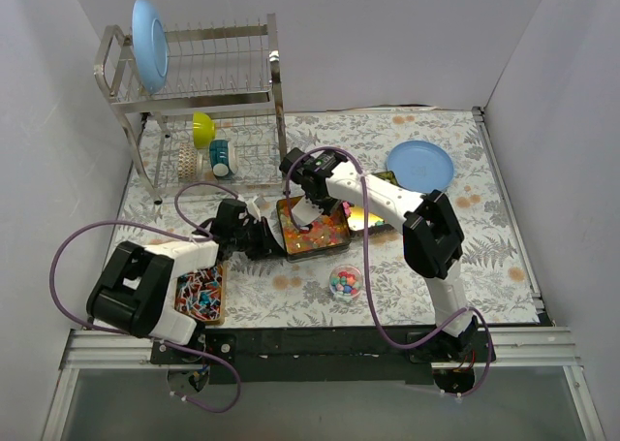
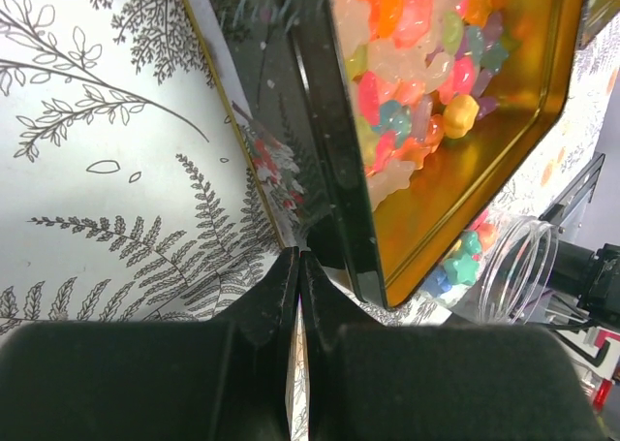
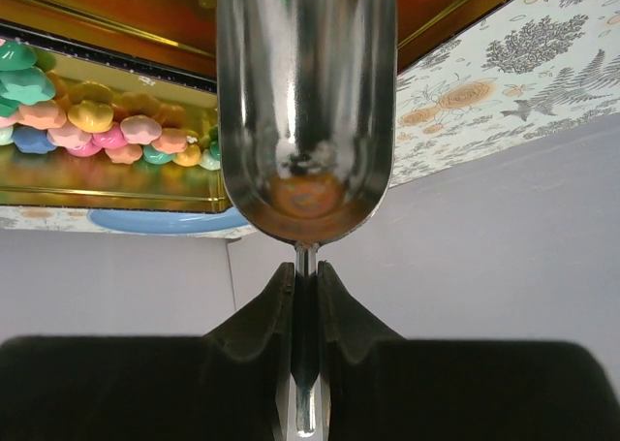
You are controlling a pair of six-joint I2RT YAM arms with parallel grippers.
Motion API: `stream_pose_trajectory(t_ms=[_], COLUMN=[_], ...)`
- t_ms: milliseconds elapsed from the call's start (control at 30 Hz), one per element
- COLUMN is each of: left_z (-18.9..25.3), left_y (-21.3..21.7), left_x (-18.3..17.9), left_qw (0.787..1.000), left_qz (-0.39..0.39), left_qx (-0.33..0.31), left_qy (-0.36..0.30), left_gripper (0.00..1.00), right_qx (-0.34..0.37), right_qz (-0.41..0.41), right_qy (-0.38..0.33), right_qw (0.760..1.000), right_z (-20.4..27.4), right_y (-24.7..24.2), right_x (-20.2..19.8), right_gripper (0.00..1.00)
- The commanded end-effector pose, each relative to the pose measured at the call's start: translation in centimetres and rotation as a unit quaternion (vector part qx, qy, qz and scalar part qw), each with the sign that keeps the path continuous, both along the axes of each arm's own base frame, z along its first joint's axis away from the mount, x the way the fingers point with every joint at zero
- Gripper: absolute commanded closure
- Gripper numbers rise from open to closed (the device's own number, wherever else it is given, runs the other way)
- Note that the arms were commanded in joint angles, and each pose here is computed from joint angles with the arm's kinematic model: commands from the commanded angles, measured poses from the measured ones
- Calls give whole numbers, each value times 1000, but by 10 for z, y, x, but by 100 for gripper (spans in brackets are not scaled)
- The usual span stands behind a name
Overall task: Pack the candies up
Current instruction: Scoop the fake candies from the storage box.
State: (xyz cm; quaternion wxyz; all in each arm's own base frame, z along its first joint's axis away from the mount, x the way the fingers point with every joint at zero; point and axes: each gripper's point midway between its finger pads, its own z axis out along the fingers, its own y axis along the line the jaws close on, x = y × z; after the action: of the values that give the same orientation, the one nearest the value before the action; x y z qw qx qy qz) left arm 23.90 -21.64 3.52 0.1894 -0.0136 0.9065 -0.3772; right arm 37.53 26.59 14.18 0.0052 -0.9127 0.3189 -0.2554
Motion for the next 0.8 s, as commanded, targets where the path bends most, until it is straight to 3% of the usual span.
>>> stream_pose_trajectory(t_ms=[0, 167, 333, 533, 767], left_z=[14, 19, -7, 6, 21], left_y=[0, 5, 17, 1, -21], left_x=[6, 1, -33, -54, -52], left_qw=[999, 999, 1000, 998, 992], left_qz=[2, 5, 4, -27, -53], left_qx=[-9, -2, 19, -50, -108], left_qy=[-42, -48, 19, -8, -34], left_gripper=[100, 100, 100, 100, 100], right_qx=[10, 13, 17, 11, 22], right_qz=[12, 16, 22, 25, 19], right_qy=[37, 55, 62, 70, 79], right_qw=[999, 998, 998, 997, 996], right_z=[1, -8, -16, -27, -35], right_y=[6, 2, 4, 0, 0], right_x=[-16, -25, -27, -26, -32], right_gripper=[99, 99, 99, 99, 99])
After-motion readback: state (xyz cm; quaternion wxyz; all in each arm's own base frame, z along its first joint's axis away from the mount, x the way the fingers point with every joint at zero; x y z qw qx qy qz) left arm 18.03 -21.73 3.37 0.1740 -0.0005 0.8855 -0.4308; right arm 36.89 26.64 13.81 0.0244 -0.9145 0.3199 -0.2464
